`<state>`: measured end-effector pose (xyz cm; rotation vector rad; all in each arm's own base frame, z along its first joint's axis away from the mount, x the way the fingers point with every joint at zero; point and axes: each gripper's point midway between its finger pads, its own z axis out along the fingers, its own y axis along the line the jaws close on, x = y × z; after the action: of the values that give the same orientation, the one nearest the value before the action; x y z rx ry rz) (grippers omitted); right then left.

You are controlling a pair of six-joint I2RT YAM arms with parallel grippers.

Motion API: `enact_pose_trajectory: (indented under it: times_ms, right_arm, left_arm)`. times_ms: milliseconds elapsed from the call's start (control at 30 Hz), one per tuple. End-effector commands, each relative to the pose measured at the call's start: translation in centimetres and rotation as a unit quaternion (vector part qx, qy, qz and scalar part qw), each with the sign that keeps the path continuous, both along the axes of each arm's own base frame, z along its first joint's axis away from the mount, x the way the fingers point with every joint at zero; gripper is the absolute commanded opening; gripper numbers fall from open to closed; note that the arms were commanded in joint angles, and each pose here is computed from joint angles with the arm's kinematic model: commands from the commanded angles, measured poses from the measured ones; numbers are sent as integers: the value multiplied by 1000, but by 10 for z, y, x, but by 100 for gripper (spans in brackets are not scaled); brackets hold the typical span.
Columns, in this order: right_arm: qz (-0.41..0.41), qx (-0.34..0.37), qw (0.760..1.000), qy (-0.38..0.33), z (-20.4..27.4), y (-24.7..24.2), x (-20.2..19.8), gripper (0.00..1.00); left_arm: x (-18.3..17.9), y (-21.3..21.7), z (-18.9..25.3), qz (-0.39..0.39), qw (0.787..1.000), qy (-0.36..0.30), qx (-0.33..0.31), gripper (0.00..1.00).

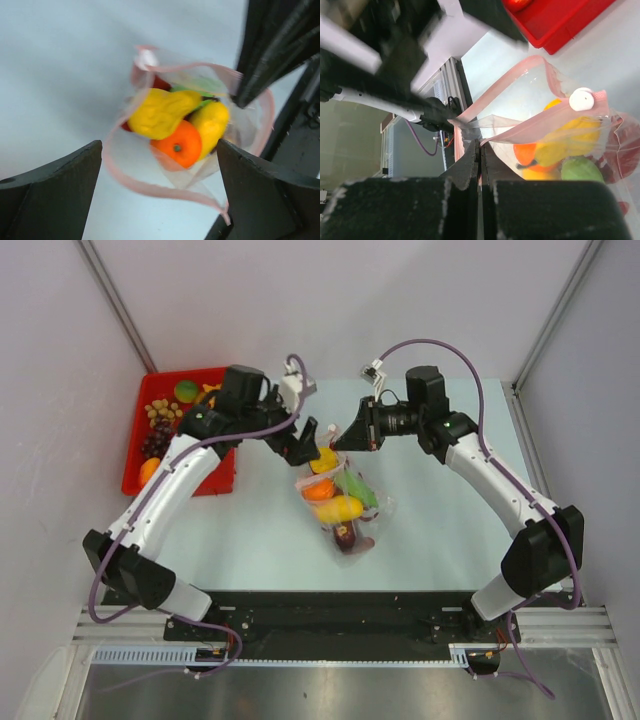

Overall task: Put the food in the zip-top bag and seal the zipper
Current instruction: Place the fake fruit in the zipper food storage bag, then adjust the zipper food storage bag at the center of the board.

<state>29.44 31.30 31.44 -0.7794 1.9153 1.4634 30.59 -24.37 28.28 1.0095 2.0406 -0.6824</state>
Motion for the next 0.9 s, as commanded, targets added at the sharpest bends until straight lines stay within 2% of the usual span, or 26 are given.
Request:
enact_pose_trajectory:
  times_ms: [0,267,333,367,433,533,567,633,700,733,833,867]
  right_arm:
    - [7,30,997,-74,42,-2,-11,0]
    - [28,40,994,-99,47,0,-18,0]
    - [31,41,993,-105,49,0,-20,0]
    - [27,39,993,-106,48,-1,-20,0]
    - [29,37,993,-108,48,-1,-21,0]
    - [30,32,993,-110,45,1,-24,0]
    - [27,29,993,-109,43,1,-23,0]
    - [33,25,993,-112,38,5,-26,0]
    - [32,18,992,-117,32,9,-26,0]
    - [37,17,992,-122,30,13,-30,0]
    - [43,8,988,-147,25,19,-30,21]
    - [48,5,986,-158,24,20,-32,39]
  left_arm:
    - [29,29,59,55,995,-65,-57,100]
    - [53,17,18,39,997,-43,-46,99]
    - [51,9,9,15,998,-30,-55,99]
    - [48,6,7,2,998,-26,-59,95]
    - [41,-2,0,-23,997,-15,-66,86]
    - [35,-12,-2,-35,997,-6,-69,66]
    - [34,-15,-1,-35,997,0,-74,53]
    - [34,-21,12,-38,995,-5,-89,45]
    - [31,-30,27,-47,993,4,-112,31]
    - [27,-34,31,-57,991,12,-121,19]
    - [8,-49,38,-104,982,49,-152,5]
    - [1,-52,37,-117,979,59,-157,1]
